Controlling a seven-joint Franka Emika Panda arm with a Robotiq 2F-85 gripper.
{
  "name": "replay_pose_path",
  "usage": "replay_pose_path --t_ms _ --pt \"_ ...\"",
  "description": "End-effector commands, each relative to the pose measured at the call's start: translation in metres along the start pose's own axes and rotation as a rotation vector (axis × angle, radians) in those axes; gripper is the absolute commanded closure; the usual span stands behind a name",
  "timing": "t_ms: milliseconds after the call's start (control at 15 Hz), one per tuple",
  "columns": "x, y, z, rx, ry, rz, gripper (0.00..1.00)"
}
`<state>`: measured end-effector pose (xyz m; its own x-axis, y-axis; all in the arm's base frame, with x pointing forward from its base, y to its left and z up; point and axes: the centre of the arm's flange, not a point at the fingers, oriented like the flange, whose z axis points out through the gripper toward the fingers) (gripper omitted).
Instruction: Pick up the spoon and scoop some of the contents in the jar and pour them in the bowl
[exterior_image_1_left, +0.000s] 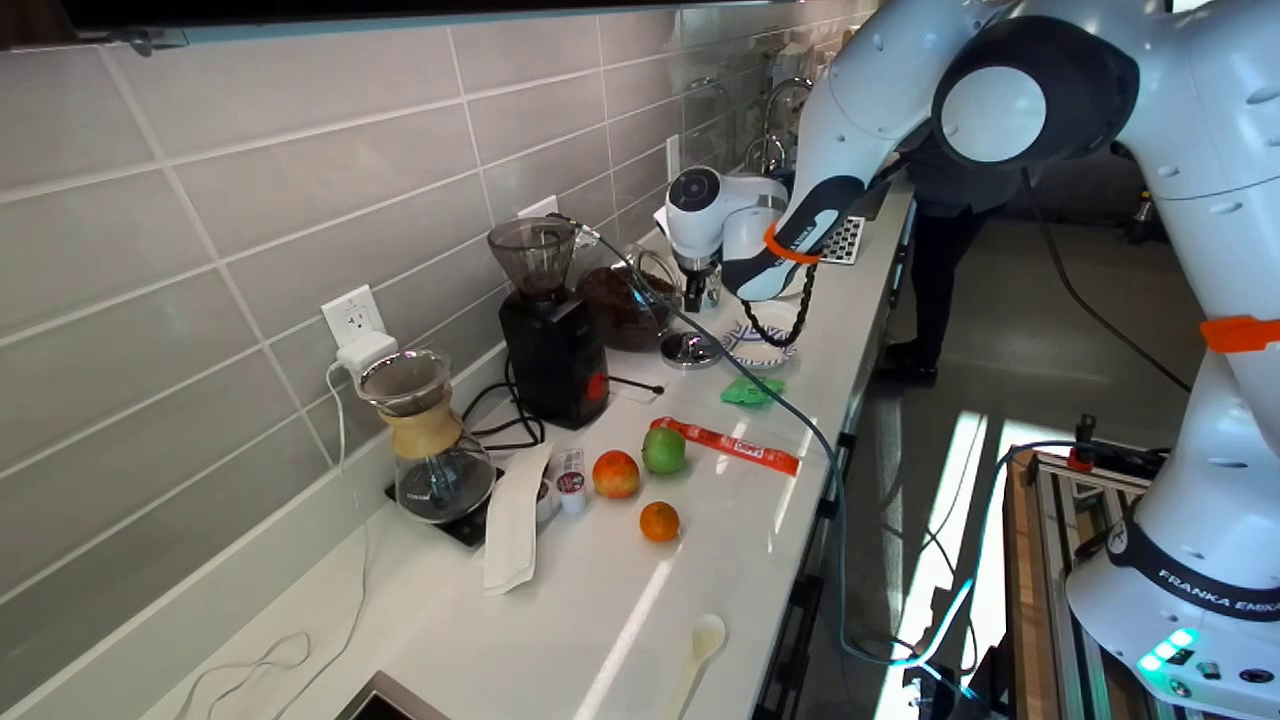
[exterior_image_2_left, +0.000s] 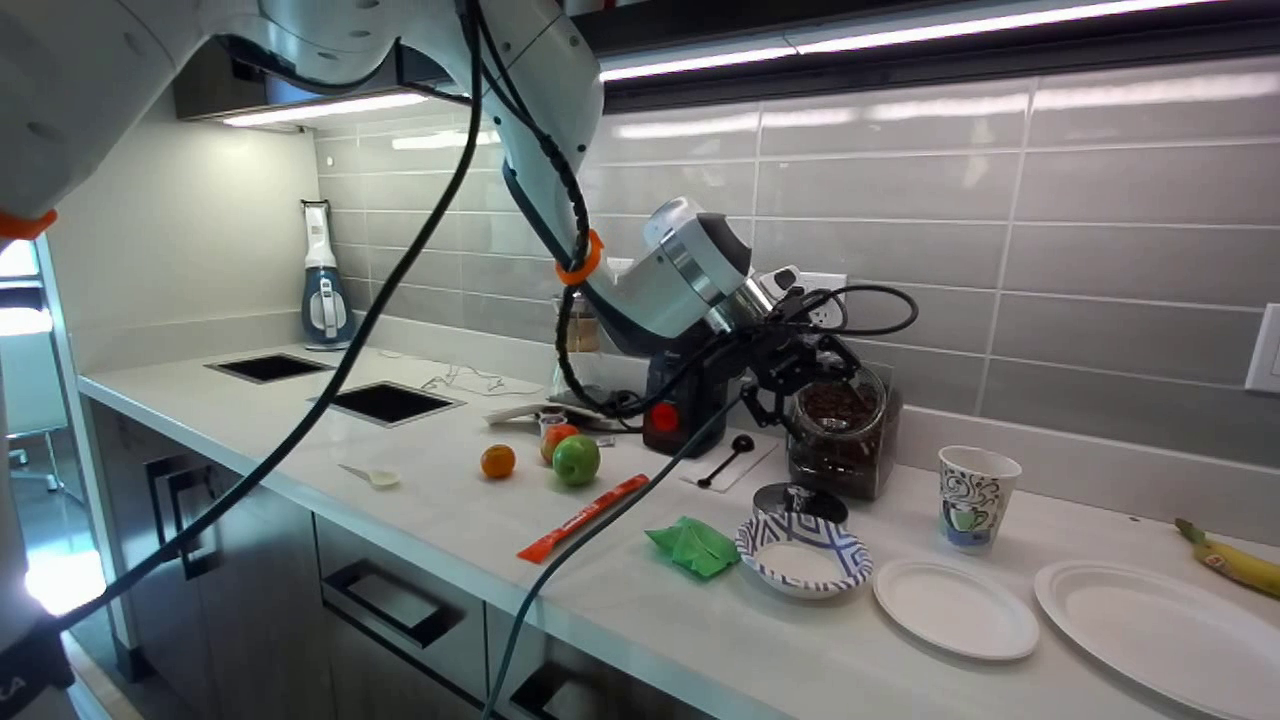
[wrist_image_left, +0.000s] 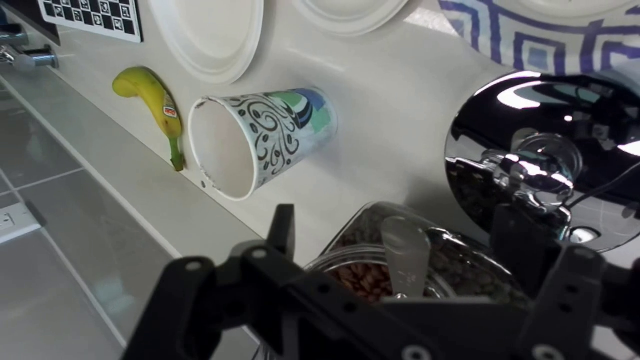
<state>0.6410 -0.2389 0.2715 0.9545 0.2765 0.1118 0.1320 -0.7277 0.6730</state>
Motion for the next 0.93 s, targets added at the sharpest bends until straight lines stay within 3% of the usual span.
replay_pose_path --t_ms 0,600,867 --pt "-0.006 -0.024 0.007 -0.053 0.008 0.017 0.0" --pt "-0.004 -0.037 0.016 -0.155 0.033 0.1 0.0" --pt "0.001 -0.04 0.017 -0.185 0.048 0.116 0.11"
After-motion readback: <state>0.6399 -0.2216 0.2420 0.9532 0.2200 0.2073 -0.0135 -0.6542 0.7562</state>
